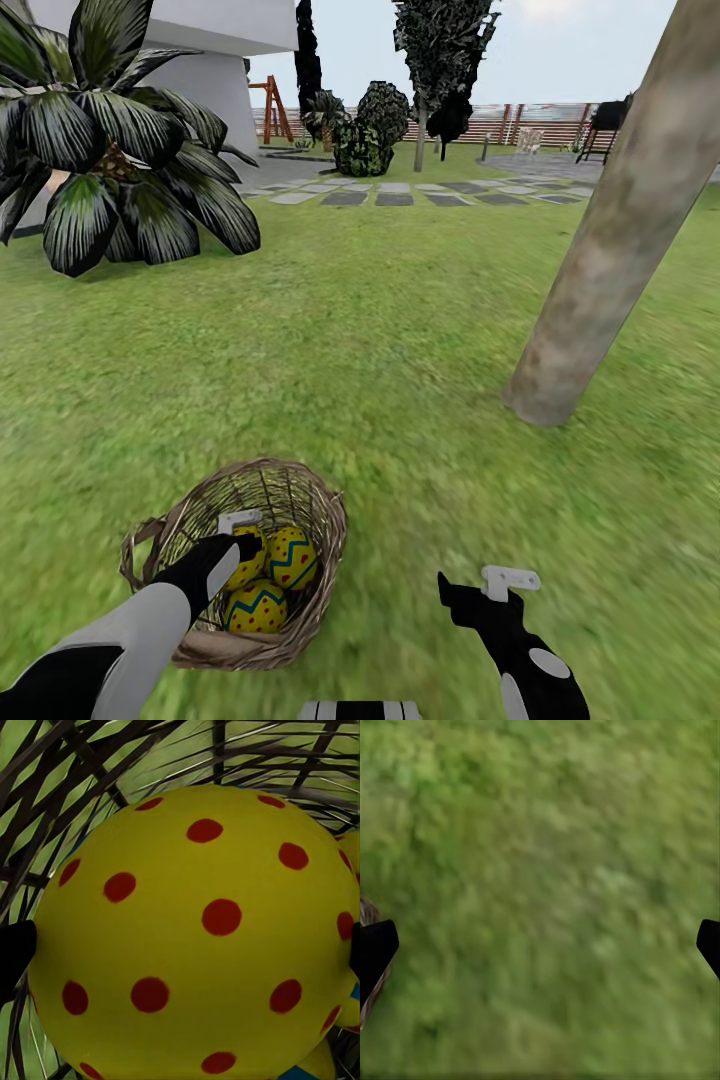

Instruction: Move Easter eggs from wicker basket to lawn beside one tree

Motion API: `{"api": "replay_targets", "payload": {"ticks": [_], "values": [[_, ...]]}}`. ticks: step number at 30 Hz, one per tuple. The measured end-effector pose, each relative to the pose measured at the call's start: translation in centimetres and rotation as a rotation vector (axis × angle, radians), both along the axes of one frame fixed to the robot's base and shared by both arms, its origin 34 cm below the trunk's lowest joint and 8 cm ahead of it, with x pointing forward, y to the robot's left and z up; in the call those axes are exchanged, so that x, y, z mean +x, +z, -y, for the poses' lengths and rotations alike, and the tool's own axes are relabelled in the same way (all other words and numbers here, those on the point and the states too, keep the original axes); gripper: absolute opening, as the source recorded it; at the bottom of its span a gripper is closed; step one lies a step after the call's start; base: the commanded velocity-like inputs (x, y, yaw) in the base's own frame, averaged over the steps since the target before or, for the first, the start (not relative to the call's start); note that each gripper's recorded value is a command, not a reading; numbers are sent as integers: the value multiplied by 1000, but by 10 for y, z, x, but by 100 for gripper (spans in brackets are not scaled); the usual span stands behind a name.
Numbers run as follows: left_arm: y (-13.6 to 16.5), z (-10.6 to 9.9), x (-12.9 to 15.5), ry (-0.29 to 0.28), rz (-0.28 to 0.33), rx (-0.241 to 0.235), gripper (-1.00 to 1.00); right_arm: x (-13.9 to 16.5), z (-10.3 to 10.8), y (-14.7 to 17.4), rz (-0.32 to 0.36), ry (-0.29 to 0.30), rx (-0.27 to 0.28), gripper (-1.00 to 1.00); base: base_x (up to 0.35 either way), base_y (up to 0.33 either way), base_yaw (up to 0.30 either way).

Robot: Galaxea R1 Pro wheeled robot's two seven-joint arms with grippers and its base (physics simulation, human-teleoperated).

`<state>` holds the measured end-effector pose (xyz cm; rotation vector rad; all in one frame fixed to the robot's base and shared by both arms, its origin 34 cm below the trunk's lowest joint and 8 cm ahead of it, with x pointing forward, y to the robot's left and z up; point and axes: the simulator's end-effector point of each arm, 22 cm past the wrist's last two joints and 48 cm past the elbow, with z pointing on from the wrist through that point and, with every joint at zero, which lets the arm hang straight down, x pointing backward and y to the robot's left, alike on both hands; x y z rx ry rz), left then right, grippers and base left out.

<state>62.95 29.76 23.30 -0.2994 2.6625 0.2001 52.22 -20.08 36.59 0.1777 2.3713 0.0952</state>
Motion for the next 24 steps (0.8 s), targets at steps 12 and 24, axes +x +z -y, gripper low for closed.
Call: {"api": "replay_targets", "payload": {"ticks": [12, 24], "values": [[0, 4, 0, -15, -3, -3, -100, 0, 0, 0, 0, 0, 0, 100, 0, 0, 0], [1, 6, -1, -4, -7, -19, -100, 0, 0, 2, 4, 0, 0, 100, 0, 0, 0]]}}
